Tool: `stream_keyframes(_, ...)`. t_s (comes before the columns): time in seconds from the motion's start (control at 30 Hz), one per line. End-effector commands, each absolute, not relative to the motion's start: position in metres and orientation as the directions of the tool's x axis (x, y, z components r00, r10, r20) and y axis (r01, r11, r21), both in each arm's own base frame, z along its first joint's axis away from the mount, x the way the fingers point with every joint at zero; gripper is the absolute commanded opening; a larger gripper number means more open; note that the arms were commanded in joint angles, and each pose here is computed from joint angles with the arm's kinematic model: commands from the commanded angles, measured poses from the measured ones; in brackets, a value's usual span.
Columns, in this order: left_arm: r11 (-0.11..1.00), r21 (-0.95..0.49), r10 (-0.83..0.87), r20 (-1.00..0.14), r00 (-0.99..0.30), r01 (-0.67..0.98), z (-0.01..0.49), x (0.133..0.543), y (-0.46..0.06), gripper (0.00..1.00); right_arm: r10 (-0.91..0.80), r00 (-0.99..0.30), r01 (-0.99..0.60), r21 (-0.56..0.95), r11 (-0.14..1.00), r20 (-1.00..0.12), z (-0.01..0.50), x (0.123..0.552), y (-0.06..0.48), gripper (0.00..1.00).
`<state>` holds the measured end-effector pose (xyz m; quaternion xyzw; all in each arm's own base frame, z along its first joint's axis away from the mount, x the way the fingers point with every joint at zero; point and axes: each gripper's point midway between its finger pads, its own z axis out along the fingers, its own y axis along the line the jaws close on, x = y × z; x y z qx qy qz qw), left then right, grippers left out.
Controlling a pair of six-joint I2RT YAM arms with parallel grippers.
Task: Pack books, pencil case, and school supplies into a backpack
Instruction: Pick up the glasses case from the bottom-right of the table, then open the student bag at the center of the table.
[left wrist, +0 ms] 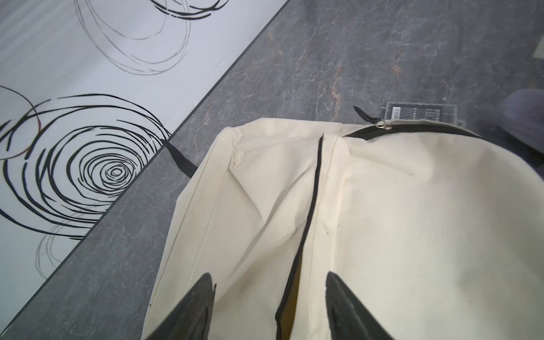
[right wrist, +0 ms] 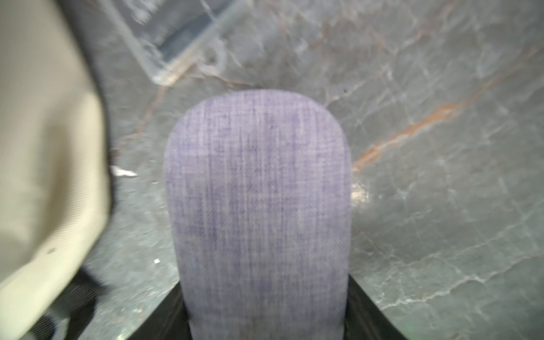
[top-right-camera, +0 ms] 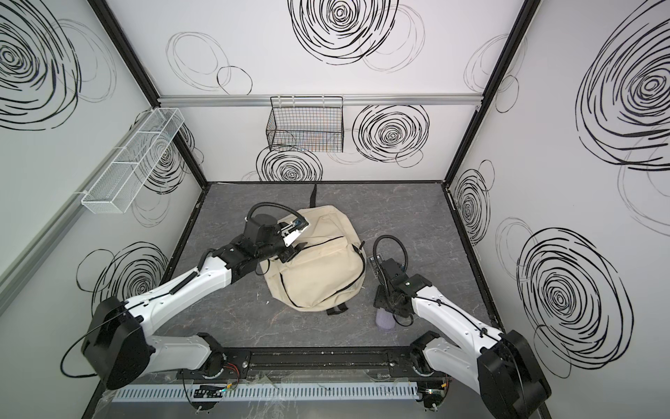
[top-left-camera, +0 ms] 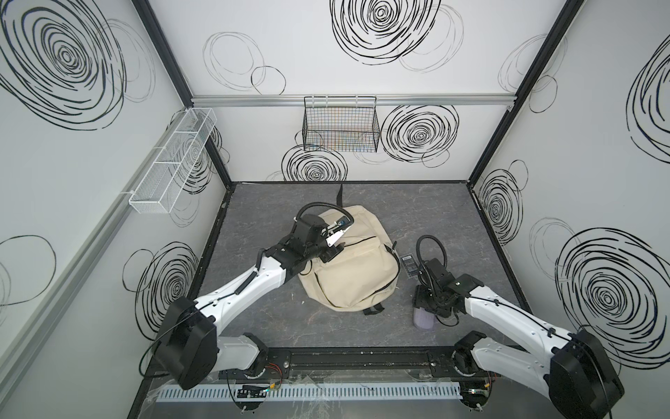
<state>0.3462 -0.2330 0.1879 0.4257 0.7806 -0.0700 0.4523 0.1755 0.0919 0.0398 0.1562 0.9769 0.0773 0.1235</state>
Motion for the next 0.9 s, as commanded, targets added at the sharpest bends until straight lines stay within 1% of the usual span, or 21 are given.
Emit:
stream_keyframes(0.0, 0.615, 0.223, 0.615, -0.736, -0.283, 0.757, 0.179, 0.349, -0.240, 0.64, 0.304, -0.907, 0.228, 0.267, 0.936, -0.292, 0.069, 0.196, 0.104, 0.44)
stream_keyframes(0.03, 0.599, 0.207, 0.621, -0.730, -0.286, 0.774, 0.175, 0.348, -0.246, 0.66, 0.305, -0.904, 0.223, 0.280, 0.934, -0.298, 0.073, 0.198, 0.106, 0.40)
stream_keyframes(0.1, 0.558, 0.179, 0.645, -0.708, -0.288, 0.810, 0.165, 0.344, -0.256, 0.67, 0.312, -0.900, 0.218, 0.305, 0.927, -0.305, 0.081, 0.201, 0.111, 0.38)
stream_keyframes(0.17, 0.545, 0.181, 0.664, -0.689, -0.290, 0.818, 0.157, 0.346, -0.262, 0.67, 0.314, -0.896, 0.209, 0.329, 0.921, -0.313, 0.088, 0.204, 0.115, 0.38)
stream_keyframes(0.3, 0.579, 0.204, 0.665, -0.678, -0.312, 0.790, 0.152, 0.363, -0.265, 0.64, 0.316, -0.889, 0.184, 0.372, 0.910, -0.332, 0.095, 0.207, 0.121, 0.38)
stream_keyframes(0.37, 0.567, 0.200, 0.675, -0.668, -0.312, 0.799, 0.148, 0.364, -0.269, 0.64, 0.317, -0.887, 0.179, 0.383, 0.906, -0.336, 0.098, 0.208, 0.123, 0.38)
stream_keyframes(0.4, 0.559, 0.197, 0.681, -0.663, -0.310, 0.806, 0.146, 0.364, -0.271, 0.64, 0.317, -0.886, 0.176, 0.387, 0.905, -0.338, 0.099, 0.209, 0.123, 0.38)
stream_keyframes(0.47, 0.549, 0.192, 0.683, -0.664, -0.304, 0.814, 0.144, 0.364, -0.276, 0.69, 0.313, -0.885, 0.169, 0.390, 0.905, -0.344, 0.100, 0.210, 0.124, 0.38)
stream_keyframes(0.53, 0.551, 0.192, 0.680, -0.667, -0.304, 0.812, 0.140, 0.367, -0.279, 0.70, 0.309, -0.884, 0.158, 0.398, 0.904, -0.350, 0.103, 0.213, 0.127, 0.38)
stream_keyframes(0.7, 0.544, 0.238, 0.721, -0.623, -0.303, 0.805, 0.123, 0.376, -0.282, 0.64, 0.295, -0.879, 0.126, 0.413, 0.902, -0.375, 0.115, 0.223, 0.133, 0.38)
stream_keyframes(0.8, 0.555, 0.299, 0.743, -0.599, -0.300, 0.776, 0.120, 0.389, -0.279, 0.58, 0.288, -0.872, 0.109, 0.415, 0.903, -0.397, 0.124, 0.230, 0.136, 0.38)
stream_keyframes(0.87, 0.558, 0.325, 0.747, -0.597, -0.292, 0.764, 0.124, 0.397, -0.279, 0.52, 0.286, -0.869, 0.099, 0.424, 0.900, -0.403, 0.130, 0.235, 0.140, 0.38)
